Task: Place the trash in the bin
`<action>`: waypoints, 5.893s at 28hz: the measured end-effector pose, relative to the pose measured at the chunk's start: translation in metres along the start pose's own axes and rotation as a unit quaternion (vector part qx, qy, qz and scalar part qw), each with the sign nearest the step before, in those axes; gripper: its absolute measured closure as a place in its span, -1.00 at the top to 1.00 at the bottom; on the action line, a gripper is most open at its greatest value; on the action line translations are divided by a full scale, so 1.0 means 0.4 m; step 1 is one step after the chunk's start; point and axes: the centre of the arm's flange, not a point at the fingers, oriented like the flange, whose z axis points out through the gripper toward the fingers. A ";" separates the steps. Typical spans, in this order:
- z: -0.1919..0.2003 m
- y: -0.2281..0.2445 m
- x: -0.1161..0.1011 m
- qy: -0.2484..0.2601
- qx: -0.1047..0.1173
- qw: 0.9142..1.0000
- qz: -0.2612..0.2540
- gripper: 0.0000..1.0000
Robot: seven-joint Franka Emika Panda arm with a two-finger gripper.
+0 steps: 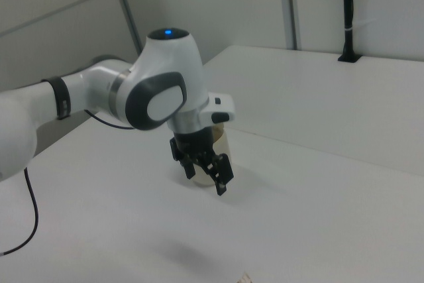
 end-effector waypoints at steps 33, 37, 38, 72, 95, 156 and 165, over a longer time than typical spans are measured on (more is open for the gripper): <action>0.270 0.121 -0.105 0.015 -0.017 0.994 0.103 1.00; 0.277 0.151 -0.140 0.011 -0.026 0.994 0.110 1.00; 0.278 0.161 -0.147 0.011 -0.027 0.993 0.113 1.00; 0.469 0.263 -0.212 0.024 -0.057 0.988 0.141 0.81; 0.219 0.087 -0.009 0.147 -0.047 0.976 0.155 -0.43; -0.269 -0.128 -0.057 -0.038 -0.036 0.999 -0.005 1.00; -0.323 0.040 -0.092 -0.037 -0.028 0.999 -0.028 1.00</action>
